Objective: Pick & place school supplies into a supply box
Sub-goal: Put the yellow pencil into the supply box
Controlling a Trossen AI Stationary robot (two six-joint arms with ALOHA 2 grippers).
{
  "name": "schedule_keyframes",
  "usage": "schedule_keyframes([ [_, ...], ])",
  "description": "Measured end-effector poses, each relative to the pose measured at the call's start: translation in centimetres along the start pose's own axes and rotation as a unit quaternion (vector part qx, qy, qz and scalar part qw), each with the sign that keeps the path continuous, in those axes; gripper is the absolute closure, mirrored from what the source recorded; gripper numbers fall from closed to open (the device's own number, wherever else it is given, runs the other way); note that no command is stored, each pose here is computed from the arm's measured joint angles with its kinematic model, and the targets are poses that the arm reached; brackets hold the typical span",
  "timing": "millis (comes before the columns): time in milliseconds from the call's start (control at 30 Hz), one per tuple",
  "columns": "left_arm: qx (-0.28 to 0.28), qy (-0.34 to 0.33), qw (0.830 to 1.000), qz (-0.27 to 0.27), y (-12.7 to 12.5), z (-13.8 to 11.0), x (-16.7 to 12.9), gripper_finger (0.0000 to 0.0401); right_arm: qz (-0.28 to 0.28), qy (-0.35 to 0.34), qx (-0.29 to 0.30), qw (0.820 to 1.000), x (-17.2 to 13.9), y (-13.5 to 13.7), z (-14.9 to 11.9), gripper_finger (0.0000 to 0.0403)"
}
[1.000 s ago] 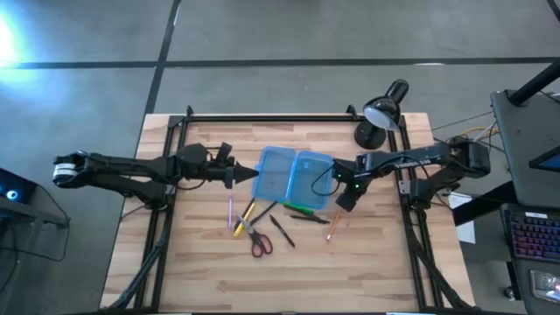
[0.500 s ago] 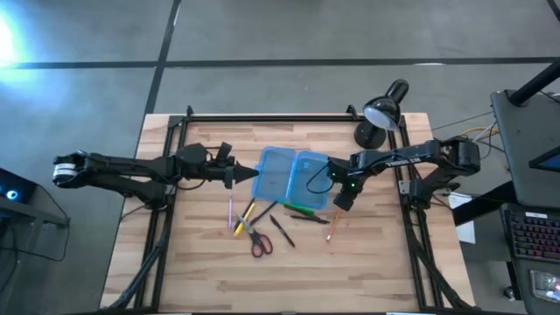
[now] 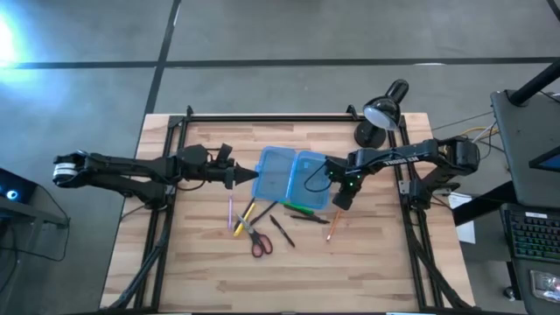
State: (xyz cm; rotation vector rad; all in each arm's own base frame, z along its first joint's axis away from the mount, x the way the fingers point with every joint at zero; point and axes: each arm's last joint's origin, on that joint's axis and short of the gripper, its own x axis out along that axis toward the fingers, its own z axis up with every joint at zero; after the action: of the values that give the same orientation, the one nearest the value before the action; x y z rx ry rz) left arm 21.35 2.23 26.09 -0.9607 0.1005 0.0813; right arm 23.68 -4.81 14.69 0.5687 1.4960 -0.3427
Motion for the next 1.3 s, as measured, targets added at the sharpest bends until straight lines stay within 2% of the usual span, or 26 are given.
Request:
schedule_keyframes([
  [133,0.0,-0.005,1.0,-0.009,-0.2,0.1,0.0,0.0336,-0.001,0.002,-0.002,1.0,0.0,0.0,0.0,0.0394],
  [233,-0.006,-0.002,1.0,-0.009,-0.2,0.0,0.0,0.0324,-0.001,0.002,-0.004,1.0,0.0,0.0,-0.1,0.0394],
  [600,-0.006,0.003,1.0,-0.008,-0.2,-0.1,0.1,0.0324,0.0,0.0,-0.012,1.0,0.2,0.0,0.1,0.0394],
  [833,-0.041,0.035,0.999,0.01,0.4,-1.3,1.2,0.0322,0.002,0.019,-0.012,1.0,1.1,0.0,0.4,0.0394],
  [1133,-0.04,0.071,0.997,-0.009,-1.6,-2.2,2.5,0.0318,0.003,0.014,-0.014,1.0,0.9,0.0,0.4,0.0394],
  [1300,-0.035,0.116,0.992,0.044,-1.6,-3.8,4.2,0.0318,0.004,0.015,-0.011,1.0,0.9,0.0,0.4,0.0394],
])
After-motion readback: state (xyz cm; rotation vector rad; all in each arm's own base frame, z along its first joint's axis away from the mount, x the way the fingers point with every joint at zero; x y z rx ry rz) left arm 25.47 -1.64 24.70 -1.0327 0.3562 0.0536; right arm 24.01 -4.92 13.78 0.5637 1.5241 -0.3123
